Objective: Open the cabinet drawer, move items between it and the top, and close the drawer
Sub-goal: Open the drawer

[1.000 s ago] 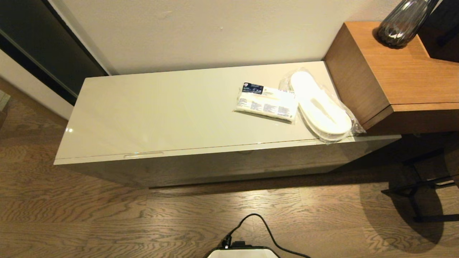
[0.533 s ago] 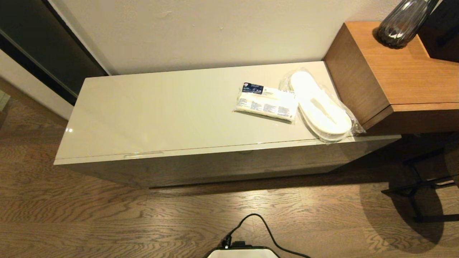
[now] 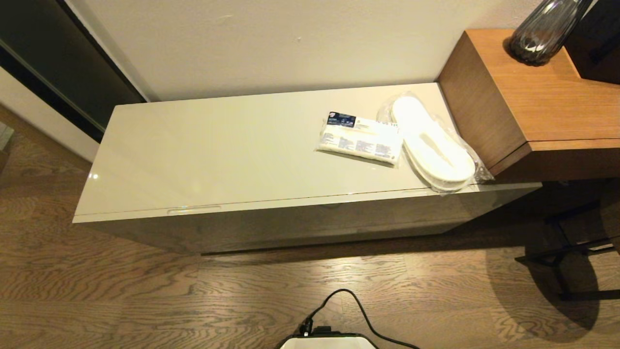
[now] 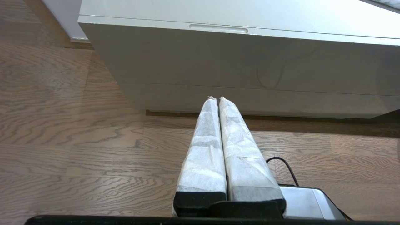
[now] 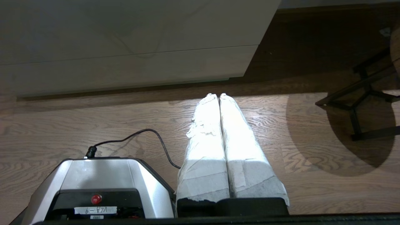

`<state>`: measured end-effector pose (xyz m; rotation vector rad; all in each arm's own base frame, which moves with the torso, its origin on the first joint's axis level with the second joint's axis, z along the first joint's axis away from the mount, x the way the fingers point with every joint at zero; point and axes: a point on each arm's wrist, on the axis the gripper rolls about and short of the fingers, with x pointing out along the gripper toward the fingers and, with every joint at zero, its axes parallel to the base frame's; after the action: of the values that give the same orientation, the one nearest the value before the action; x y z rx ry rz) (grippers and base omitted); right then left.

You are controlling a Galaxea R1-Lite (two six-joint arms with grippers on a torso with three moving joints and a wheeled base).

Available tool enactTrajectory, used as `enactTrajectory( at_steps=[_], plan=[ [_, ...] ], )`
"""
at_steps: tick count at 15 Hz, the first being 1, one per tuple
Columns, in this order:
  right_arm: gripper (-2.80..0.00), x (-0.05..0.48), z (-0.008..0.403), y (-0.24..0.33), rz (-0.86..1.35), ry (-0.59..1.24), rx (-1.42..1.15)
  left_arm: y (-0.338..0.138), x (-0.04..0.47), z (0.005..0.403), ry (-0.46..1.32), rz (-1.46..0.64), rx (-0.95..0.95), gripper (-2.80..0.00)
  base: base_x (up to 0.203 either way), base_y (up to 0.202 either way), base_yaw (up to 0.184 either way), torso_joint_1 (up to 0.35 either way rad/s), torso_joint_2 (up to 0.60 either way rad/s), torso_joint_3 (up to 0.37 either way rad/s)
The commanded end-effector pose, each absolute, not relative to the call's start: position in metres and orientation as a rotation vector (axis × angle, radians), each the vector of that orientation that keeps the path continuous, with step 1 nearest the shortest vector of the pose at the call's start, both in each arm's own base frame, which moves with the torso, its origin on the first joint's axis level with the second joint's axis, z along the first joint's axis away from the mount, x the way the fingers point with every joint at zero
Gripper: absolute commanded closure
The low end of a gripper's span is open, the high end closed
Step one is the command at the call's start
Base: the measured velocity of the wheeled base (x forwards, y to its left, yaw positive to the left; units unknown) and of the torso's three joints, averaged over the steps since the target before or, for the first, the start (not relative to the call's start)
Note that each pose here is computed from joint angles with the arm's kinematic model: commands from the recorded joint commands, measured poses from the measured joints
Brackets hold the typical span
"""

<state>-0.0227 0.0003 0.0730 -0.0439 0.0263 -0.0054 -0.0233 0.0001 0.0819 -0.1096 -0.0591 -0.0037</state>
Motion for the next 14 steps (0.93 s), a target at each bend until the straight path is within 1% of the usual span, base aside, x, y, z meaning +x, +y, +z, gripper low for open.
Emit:
enactTrajectory(
  at_steps=[1, 4, 7, 11, 12, 14],
  plan=[
    [0.00, -0.022, 0.072, 0.000, 0.002, 0.034, -0.056, 0.000, -0.023, 0.082, -0.058, -0.003, -0.111, 0.00, 0.000, 0.000, 0.000, 0.000, 0.00, 0.000],
    [0.00, -0.022, 0.073, 0.001, 0.008, 0.026, -0.112, 0.000, -0.023, 0.082, -0.058, -0.002, -0.111, 0.00, 0.000, 0.000, 0.000, 0.000, 0.00, 0.000],
    [0.00, -0.022, 0.073, 0.000, -0.003, 0.018, -0.057, 0.000, -0.023, 0.082, -0.058, -0.003, -0.111, 0.00, 0.000, 0.000, 0.000, 0.000, 0.00, 0.000],
    [0.00, -0.024, 0.077, 0.000, -0.003, 0.025, -0.063, 0.000, -0.023, 0.082, -0.058, -0.003, -0.111, 0.00, 0.000, 0.000, 0.000, 0.000, 0.00, 0.000],
    [0.00, -0.027, 0.084, 0.000, -0.007, 0.006, -0.061, 0.000, -0.023, 0.082, -0.058, -0.003, -0.111, 0.00, 0.000, 0.000, 0.000, 0.000, 0.00, 0.000],
    [0.00, -0.044, 0.118, 0.001, 0.008, -0.050, -0.049, 0.000, -0.023, 0.082, -0.058, -0.003, -0.111, 0.00, 0.000, 0.000, 0.000, 0.000, 0.00, 0.000]
  ],
)
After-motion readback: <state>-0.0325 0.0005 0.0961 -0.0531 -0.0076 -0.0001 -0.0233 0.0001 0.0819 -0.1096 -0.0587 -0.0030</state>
